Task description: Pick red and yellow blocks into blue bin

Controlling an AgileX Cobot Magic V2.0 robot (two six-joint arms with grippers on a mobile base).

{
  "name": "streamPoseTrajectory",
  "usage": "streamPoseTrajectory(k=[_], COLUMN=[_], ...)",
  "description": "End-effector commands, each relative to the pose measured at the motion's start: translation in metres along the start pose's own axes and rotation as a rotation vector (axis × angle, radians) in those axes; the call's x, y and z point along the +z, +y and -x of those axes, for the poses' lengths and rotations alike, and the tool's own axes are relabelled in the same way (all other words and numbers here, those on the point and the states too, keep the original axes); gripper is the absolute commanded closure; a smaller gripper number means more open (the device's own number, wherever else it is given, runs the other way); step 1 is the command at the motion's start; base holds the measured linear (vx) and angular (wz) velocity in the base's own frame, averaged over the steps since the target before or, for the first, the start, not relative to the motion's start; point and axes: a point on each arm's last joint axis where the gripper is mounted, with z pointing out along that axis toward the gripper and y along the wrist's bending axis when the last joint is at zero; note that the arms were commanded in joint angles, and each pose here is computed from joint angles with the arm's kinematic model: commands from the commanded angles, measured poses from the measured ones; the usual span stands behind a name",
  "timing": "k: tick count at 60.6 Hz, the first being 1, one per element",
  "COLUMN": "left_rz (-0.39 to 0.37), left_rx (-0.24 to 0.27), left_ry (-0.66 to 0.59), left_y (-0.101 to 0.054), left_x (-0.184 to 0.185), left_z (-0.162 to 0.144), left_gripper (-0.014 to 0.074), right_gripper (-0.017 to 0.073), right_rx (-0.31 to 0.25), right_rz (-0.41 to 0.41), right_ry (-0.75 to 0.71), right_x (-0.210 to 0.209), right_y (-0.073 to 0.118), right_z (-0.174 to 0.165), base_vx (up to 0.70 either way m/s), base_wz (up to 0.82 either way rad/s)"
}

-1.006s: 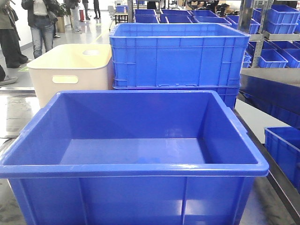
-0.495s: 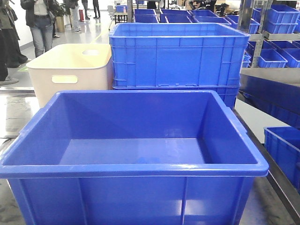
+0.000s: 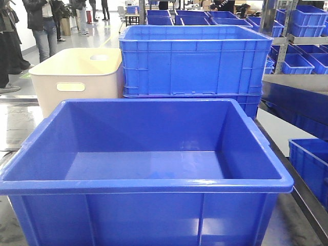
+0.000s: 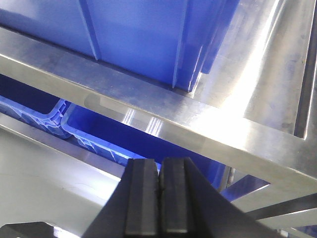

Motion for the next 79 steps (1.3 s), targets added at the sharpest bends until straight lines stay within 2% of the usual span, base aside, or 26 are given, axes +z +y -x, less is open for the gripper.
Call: streamPoseTrajectory(k=[1, 39, 42, 48, 54, 64, 70, 79], left_rz=[-0.009, -0.009, -0.009, -0.009, -0.009, -0.009, -0.008, -0.008], left_rx=[-0.003, -0.003, -0.003, -0.003, -0.003, -0.003, -0.003, -0.003], left_ry=[-0.122, -0.121, -0.121, -0.121, -0.121, -0.120, -0.118, -0.117], left_y=[-0.001, -0.001, -0.001, -0.001, -0.001, -0.001, -0.001, -0.001], left_x=[-0.003, -0.003, -0.003, -0.003, -0.003, -0.003, -0.003, -0.003], left_z=[0.016, 0.016, 0.016, 0.016, 0.016, 0.016, 0.016, 0.016], left_gripper=[0.0601, 0.0600, 0.0600, 0.0600, 0.0600, 0.0600, 0.0600, 0.0600], right_gripper=[0.0569, 0.0569, 0.0569, 0.0569, 0.0569, 0.0569, 0.0569, 0.0569], right_rx=[-0.006, -0.014, -0.024, 0.037, 0.081, 0.112, 0.102, 0.085], right_rz=[-0.008, -0.010, -0.049, -0.135, -0.232, -0.379, -0.411, -0.416], right_ry=[-0.091, -0.108, -0.140, -0.252, -0.373, -0.553, -0.618, -0.688], right_x=[-0.006, -0.010, -0.017, -0.027, -0.027, -0.014, -0.002, 0.021], right_y=[-0.001, -0.001, -0.005, -0.015, -0.022, -0.026, -0.023, -0.019], right_z=[0.012, 0.011, 0.010, 0.002, -0.019, -0.063, -0.087, -0.117], base_vx=[0.00, 0.00, 0.00, 0.00, 0.00, 0.00, 0.00, 0.00], base_wz=[0.00, 0.00, 0.00, 0.00, 0.00, 0.00, 0.00, 0.00])
